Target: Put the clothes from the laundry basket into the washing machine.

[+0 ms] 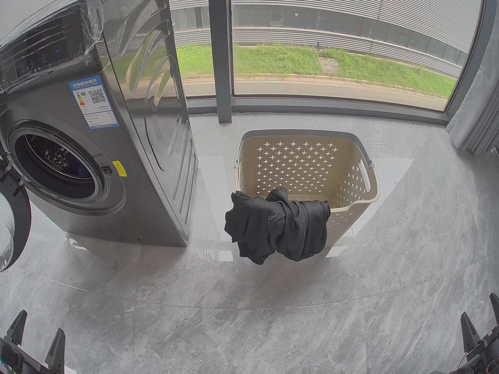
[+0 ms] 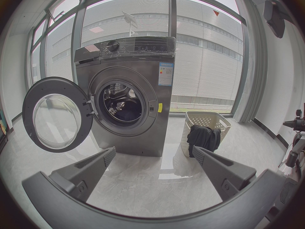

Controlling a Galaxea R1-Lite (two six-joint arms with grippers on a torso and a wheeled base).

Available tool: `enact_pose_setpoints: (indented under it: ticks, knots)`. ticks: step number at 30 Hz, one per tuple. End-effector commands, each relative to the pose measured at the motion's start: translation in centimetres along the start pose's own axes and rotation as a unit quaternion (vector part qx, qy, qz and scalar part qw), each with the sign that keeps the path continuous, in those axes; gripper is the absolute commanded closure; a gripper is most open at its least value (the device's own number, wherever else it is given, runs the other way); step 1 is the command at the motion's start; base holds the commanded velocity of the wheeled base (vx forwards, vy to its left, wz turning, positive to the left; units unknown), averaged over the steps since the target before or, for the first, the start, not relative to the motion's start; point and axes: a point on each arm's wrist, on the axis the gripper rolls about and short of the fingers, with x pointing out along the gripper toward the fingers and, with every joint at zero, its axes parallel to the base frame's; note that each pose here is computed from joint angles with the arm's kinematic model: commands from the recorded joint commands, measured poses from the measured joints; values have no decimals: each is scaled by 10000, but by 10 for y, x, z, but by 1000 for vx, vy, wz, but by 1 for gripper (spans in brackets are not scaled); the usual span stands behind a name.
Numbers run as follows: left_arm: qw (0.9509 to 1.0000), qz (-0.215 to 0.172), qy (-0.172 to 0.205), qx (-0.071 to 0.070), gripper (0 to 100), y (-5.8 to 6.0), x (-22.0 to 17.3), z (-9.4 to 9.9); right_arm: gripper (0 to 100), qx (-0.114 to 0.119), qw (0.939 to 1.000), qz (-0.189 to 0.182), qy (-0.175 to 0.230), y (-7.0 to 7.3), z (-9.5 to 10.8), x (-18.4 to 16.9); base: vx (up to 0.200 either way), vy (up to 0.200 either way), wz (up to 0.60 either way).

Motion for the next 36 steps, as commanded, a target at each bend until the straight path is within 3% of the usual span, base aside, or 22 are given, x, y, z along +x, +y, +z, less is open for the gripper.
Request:
enact_pose_setpoints:
  ticks: [1, 7, 27, 30, 31, 34, 36]
  knots:
    - [10000, 4, 15, -3, 0, 0, 0, -5, 0, -1, 10000, -1, 6, 0, -5, 0, 200, 0, 0]
    - [10000, -11, 16, -4, 0, 0, 0, -5, 0, -16, 10000, -17, 14, 0, -5, 0, 200, 0, 0]
    - [10000, 4, 15, -11, 0, 0, 0, -5, 0, 38, 10000, -78, 13, 0, -5, 0, 30, 0, 0]
    - [10000, 4, 15, -11, 0, 0, 0, -5, 0, 200, 9972, 8, -722, 0, 29, -8, 0, 0, 0]
    - [10000, 4, 15, -11, 0, 0, 0, -5, 0, 258, 9969, 44, -744, 0, 40, -8, 0, 0, 0]
    - [10000, 12, 15, -3, 0, 0, 0, -5, 0, 356, 9985, 409, 99, 2, 47, 8, 0, 0, 0]
    - [10000, 4, 15, -3, 0, 0, 0, -5, 0, 433, 9929, 746, 823, 3, 41, 23, 0, 0, 0]
